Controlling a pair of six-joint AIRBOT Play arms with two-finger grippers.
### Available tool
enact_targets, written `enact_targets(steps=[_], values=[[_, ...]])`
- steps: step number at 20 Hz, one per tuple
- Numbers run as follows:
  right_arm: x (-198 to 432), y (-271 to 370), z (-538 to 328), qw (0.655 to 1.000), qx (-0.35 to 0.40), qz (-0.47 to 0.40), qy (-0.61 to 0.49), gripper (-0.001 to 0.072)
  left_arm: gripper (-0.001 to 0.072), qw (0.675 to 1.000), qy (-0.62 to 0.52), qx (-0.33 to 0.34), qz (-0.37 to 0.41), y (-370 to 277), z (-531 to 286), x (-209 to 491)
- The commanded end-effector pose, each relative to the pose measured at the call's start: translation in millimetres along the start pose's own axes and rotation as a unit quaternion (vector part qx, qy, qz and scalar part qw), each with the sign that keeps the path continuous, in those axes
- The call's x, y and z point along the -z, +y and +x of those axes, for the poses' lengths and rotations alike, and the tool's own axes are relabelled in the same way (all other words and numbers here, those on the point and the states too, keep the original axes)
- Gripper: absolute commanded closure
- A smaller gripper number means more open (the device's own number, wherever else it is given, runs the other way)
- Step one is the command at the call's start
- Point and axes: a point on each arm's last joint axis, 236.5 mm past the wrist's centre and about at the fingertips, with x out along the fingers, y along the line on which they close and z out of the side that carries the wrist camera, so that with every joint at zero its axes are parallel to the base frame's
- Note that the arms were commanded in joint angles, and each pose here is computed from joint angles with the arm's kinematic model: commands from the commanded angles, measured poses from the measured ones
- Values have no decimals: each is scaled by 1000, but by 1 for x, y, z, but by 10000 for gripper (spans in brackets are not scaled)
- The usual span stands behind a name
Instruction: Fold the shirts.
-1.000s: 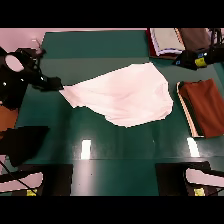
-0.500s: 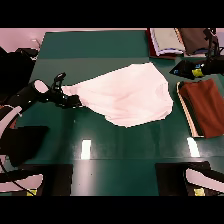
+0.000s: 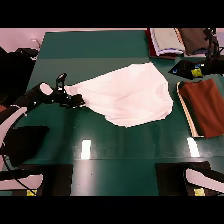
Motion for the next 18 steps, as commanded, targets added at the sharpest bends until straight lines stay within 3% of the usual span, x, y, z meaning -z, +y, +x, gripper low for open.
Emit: enact_targets(steps=[1,3,6,11,16,17,18], values=[[1,1,0,1000,-2,1,2,303,430,1000,-7,4,-6,-1,1,-3],[3,1,0,1000,-2,5,5,303,678,1000,-7,4,-5,-1,1,-3],[6,2,0,1000,-4,5,13,303,682,1000,6,0,19,-2,-13,-7],[4,8,-14,1000,-3,-4,0,303,682,987,21,-6,161,0,-142,-17],[-11,16,-34,999,1,-15,-47,303,680,984,40,-93,146,53,-196,9],[-11,16,-35,999,1,-16,-49,303,621,987,27,-97,128,57,-194,3],[-11,16,-35,999,1,-16,-48,304,269,988,3,-102,117,61,-189,-8]])
